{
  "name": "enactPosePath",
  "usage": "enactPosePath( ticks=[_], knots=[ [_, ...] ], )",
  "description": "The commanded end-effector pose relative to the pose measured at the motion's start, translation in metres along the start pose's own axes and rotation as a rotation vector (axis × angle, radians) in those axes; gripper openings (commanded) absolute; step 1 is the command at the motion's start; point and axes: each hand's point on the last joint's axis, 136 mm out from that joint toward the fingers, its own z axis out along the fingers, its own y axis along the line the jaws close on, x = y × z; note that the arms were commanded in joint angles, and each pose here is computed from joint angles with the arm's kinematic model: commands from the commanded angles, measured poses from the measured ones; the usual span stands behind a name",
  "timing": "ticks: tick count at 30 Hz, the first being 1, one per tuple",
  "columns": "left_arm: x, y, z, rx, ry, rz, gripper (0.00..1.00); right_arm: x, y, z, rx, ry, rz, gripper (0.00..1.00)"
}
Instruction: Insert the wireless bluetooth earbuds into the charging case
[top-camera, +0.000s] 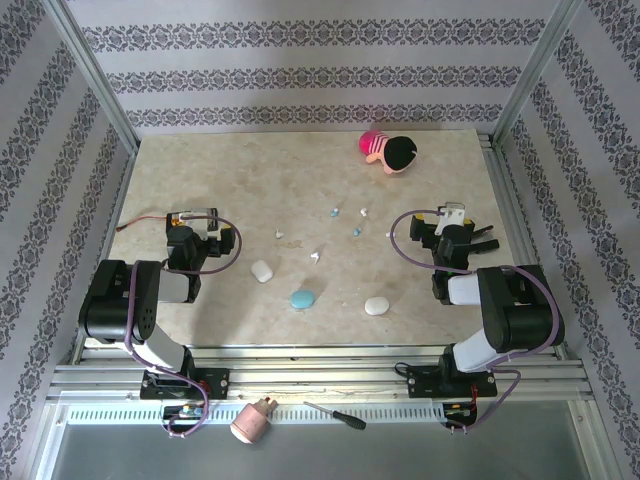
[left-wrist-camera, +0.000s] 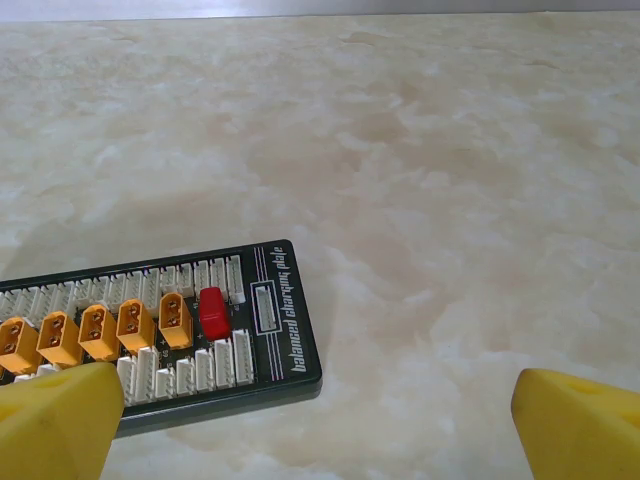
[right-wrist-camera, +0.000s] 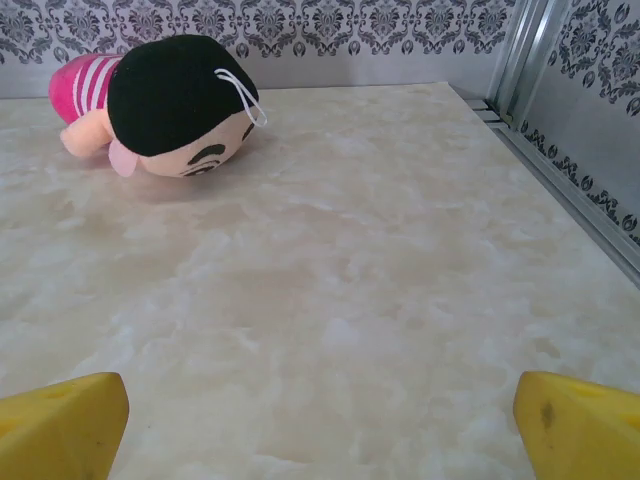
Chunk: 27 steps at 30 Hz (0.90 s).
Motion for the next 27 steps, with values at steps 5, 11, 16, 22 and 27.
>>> enactPosePath(
  ticks=[5, 11, 16, 22, 27],
  knots=[
    [-0.012, -0.001, 0.002, 0.003, -0.037, 0.004, 0.99, 0.003, 0.011, 0.0, -0.061, 0.009, -0.012, 0.98],
    [-0.012, -0.002, 0.002, 0.004, -0.037, 0.004, 0.99, 0.004, 0.012, 0.0, -0.068, 0.011, -0.013, 0.98],
    [-0.012, -0.002, 0.002, 0.005, -0.036, 0.004, 0.99, -0.001, 0.02, -0.001, -0.111, -0.008, -0.026, 0.98],
    [-0.015, -0.005, -0.001, 0.023, -0.044, 0.018, 0.99, -0.011, 0.022, -0.005, -0.128, -0.028, -0.031, 0.98],
    [-0.03, -0.002, -0.01, -0.005, -0.062, 0.013, 0.99, -0.023, 0.025, -0.016, -0.148, -0.041, -0.038, 0.98]
  ],
)
